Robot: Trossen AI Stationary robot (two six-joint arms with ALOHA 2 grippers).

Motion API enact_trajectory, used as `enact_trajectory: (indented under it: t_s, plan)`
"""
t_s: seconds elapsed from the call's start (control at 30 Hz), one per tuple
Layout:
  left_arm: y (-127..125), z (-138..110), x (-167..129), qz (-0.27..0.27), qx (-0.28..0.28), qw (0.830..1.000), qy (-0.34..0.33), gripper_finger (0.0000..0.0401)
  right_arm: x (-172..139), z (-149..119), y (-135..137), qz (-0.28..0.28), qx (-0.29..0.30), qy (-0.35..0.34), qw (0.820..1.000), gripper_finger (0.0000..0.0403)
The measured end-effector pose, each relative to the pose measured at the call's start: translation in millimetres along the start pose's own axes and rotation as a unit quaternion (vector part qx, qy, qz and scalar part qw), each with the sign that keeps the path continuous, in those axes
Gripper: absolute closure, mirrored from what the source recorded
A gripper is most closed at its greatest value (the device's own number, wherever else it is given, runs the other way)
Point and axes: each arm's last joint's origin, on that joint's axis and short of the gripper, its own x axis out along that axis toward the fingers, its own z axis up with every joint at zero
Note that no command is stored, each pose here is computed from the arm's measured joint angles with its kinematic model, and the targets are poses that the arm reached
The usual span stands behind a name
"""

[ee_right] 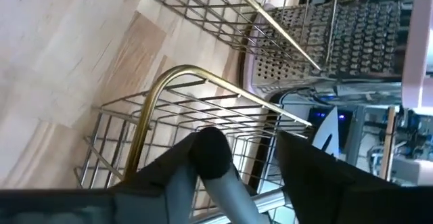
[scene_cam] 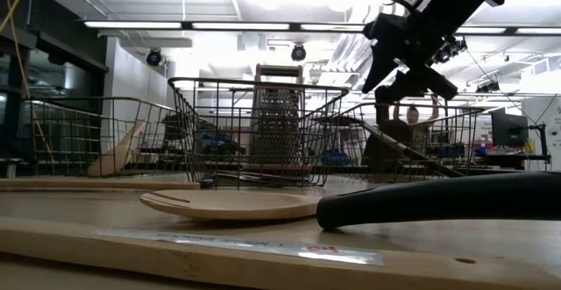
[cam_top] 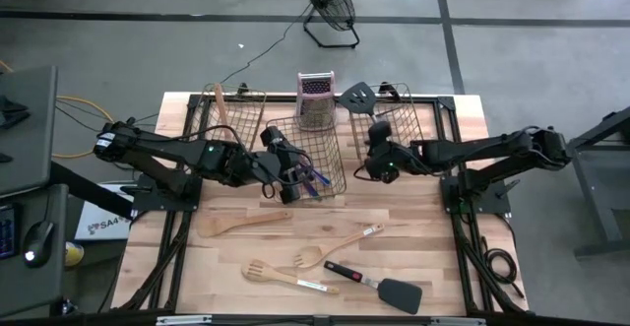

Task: Pick & Place Kitchen Items
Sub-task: Put the left black spatula into the right wire basket

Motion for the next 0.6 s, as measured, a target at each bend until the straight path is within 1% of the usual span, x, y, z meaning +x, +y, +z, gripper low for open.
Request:
enact_trajectory:
  t_s: [0.17, 0.3, 0.37, 0.47, 0.6]
  plan:
    - [0.0, 0.0, 0.0, 0.0, 0.0, 1.0, 0.0, 0.0217, -0.2, 3.2, -3.6, -0.018, 0.048, -0.014, 0.999, 0.0175]
    - [-0.1, -0.1, 0.0, -0.001, 0.0, 1.0, 0.0, 0.0217, -0.6, 6.9, -7.8, -0.034, 0.114, -0.035, 0.992, 0.016]
    - [0.0, 0.0, 0.0, -0.001, 0.0, 1.0, 0.0, 0.0217, -0.7, 6.9, -7.8, -0.033, 0.144, -0.036, 0.988, 0.0158]
    - [0.0, -0.1, 0.0, -0.001, 0.0, 1.0, 0.0, 0.0217, -0.5, 6.6, -7.7, -0.028, 0.201, -0.038, 0.978, 0.0159]
    - [0.0, 0.0, 0.0, -0.001, 0.0, 1.0, 0.0, 0.0217, 1.6, 4.6, -9.8, -0.014, 0.274, -0.045, 0.96, 0.016]
